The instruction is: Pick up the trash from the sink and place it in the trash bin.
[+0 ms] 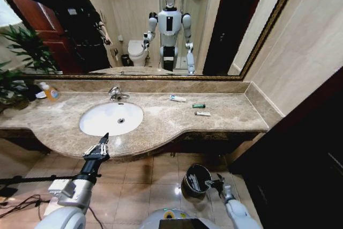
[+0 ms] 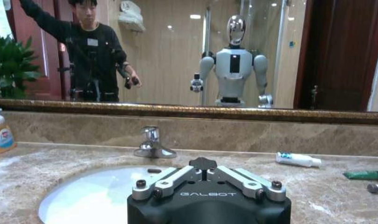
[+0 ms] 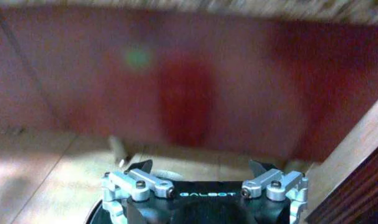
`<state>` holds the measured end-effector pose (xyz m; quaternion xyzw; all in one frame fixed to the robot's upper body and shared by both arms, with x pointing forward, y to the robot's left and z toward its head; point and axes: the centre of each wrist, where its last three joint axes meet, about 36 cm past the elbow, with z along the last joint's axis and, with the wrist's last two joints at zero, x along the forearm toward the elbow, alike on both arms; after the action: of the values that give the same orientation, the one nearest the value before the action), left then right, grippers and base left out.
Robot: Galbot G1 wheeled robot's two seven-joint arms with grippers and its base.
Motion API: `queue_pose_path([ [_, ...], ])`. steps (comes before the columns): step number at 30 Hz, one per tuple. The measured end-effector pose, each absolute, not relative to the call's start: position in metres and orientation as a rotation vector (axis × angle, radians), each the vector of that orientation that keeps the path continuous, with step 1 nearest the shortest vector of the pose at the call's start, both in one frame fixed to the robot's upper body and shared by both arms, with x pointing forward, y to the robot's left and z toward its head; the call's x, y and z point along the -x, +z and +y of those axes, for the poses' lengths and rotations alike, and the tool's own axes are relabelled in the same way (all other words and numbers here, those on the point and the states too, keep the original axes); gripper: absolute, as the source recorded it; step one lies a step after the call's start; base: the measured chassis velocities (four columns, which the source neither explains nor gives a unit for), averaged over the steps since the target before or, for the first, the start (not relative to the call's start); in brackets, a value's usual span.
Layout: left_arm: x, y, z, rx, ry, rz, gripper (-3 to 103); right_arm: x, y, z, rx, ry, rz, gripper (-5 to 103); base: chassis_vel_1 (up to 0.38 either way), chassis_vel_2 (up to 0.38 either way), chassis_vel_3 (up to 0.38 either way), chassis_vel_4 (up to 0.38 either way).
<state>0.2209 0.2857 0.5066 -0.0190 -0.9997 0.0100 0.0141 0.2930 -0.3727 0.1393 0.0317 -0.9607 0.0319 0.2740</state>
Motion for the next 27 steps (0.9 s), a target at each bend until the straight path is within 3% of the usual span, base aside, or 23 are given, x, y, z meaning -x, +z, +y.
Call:
queue_pose_path([
  [17, -0.221, 0.507, 0.286, 0.059, 0.031, -3.113, 0, -0.341, 0.294, -0.411, 0.042, 0.083, -2.922, 100, 0.0, 0.0, 0.0, 0.0],
  [27, -0.221, 0.507, 0.286, 0.059, 0.031, -3.113, 0, -0.358, 0.406, -0.412, -0.175, 0.069, -3.044, 100, 0.0, 0.0, 0.0, 0.0],
])
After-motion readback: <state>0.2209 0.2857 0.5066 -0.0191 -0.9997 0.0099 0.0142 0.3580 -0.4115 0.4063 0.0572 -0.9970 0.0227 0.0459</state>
